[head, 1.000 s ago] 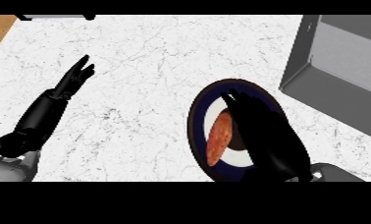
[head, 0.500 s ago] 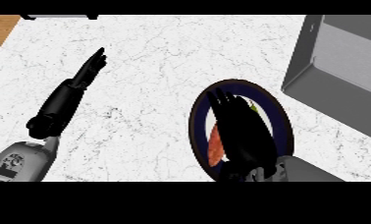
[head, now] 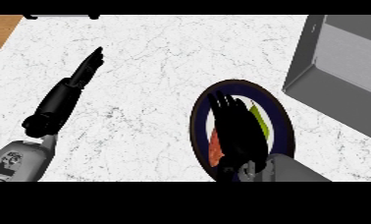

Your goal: Pick the sweet potato from the plate and place it in the cardboard box

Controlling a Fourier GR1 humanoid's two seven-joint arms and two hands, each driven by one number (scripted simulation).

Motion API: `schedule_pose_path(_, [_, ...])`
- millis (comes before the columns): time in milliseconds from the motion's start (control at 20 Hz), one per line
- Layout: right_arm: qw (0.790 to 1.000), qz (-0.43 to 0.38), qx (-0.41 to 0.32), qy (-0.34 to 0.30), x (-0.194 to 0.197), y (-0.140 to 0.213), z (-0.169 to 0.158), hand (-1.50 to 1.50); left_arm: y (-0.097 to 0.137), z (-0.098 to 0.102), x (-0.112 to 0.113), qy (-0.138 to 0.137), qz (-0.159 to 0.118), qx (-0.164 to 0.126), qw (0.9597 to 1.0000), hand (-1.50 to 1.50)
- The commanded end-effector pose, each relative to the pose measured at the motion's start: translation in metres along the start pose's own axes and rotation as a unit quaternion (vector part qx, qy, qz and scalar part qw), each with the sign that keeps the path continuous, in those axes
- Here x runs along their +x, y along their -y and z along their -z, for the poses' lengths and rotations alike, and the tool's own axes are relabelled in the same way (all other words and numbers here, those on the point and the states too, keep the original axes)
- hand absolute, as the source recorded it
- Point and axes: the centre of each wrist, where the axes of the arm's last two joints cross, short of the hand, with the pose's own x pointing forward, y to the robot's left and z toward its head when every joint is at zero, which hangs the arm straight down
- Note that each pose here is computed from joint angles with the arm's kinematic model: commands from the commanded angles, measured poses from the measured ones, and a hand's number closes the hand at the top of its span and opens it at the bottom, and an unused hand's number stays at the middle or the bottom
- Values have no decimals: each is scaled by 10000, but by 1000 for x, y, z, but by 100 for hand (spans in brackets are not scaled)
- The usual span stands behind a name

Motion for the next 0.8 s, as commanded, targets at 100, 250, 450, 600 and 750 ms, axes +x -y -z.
schedule_pose_path(100, [9976, -155, 258, -625, 3, -14, 18, -150, -5, 6, 8, 77, 36, 21, 10000, 0])
schedule_pose_path(250, [9971, -210, 265, -686, 10, -17, 5, -150, 1, 10, 12, 39, 74, 18, 10000, 0])
schedule_pose_path(450, [9942, -306, 264, -1001, 4, -34, 17, -150, 1, 5, -7, 1, 42, 61, 10000, 0])
schedule_pose_path(600, [9935, -308, 151, -1083, 4, -30, 12, -150, -3, 14, 9, -34, -27, 75, 10000, 0])
schedule_pose_path(750, [9941, -165, 364, -1006, -16, -40, 26, -150, 10, -2, -3, -89, 7, 24, 10000, 0])
